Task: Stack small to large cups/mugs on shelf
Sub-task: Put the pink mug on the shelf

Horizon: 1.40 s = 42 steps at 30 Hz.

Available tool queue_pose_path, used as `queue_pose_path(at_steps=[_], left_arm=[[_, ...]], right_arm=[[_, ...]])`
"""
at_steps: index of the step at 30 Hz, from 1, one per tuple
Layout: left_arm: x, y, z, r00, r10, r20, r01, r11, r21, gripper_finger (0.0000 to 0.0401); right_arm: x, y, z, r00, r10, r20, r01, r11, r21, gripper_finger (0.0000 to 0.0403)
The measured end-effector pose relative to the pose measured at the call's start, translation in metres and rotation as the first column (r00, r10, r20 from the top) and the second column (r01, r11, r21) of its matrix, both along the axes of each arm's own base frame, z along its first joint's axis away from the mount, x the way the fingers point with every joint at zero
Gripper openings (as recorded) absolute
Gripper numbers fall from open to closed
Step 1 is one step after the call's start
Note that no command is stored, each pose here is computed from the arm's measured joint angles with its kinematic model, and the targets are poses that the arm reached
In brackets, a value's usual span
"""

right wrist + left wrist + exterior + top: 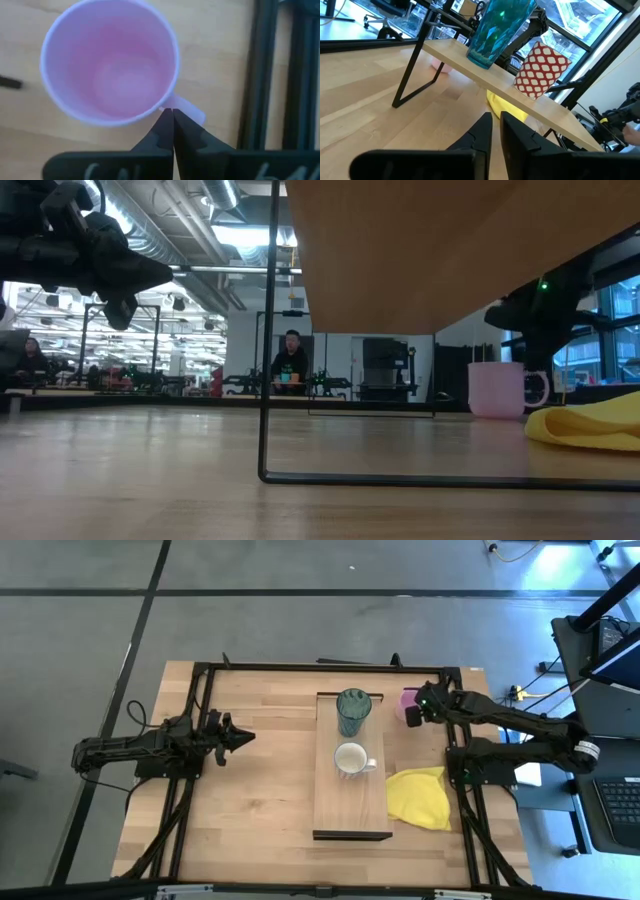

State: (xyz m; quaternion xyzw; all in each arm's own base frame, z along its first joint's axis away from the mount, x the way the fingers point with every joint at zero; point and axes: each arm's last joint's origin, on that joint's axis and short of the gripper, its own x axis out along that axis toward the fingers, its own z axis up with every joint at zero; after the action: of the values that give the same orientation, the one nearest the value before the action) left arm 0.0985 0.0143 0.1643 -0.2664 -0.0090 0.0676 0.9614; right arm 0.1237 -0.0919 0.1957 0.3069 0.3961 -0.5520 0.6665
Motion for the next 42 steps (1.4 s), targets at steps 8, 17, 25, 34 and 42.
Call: queue_pose_path(at_steps=[8, 17, 25, 34, 42], left_arm=[[0.0, 0.0, 0.0, 1.0, 0.0, 0.0, 0.0, 1.0, 0.0, 0.0024], [0.0, 0.0, 0.0, 1.0, 0.0, 0.0, 0.0, 1.0, 0.0, 0.0011], [0.0, 0.0, 0.0, 1.0, 0.0, 0.0, 0.0, 1.0, 0.0, 0.0001], [0.0, 0.0, 0.0, 1.0, -0.001, 0.0, 0.001, 1.0, 0.0, 0.0017], [0.0, 0.0, 0.0, 1.0, -0.001, 0.0, 0.001, 1.0, 0.0, 0.0033]], right_arm=[[-0.003, -0.012, 0.002, 1.0, -0.011, 0.012, 0.012, 0.999, -0.038, 0.0], [-0.006, -0.018, 0.003, 1.0, 0.002, 0.007, -0.002, 0.999, -0.046, 0.0], [-0.01, -0.029, 0.005, 1.0, 0.01, 0.002, -0.01, 0.996, -0.09, 0.0], [-0.007, -0.036, 0.009, 0.996, 0.044, 0.084, -0.034, 0.993, -0.116, 0.0], [-0.004, -0.037, 0.01, 0.989, 0.09, 0.117, -0.077, 0.991, -0.114, 0.0]])
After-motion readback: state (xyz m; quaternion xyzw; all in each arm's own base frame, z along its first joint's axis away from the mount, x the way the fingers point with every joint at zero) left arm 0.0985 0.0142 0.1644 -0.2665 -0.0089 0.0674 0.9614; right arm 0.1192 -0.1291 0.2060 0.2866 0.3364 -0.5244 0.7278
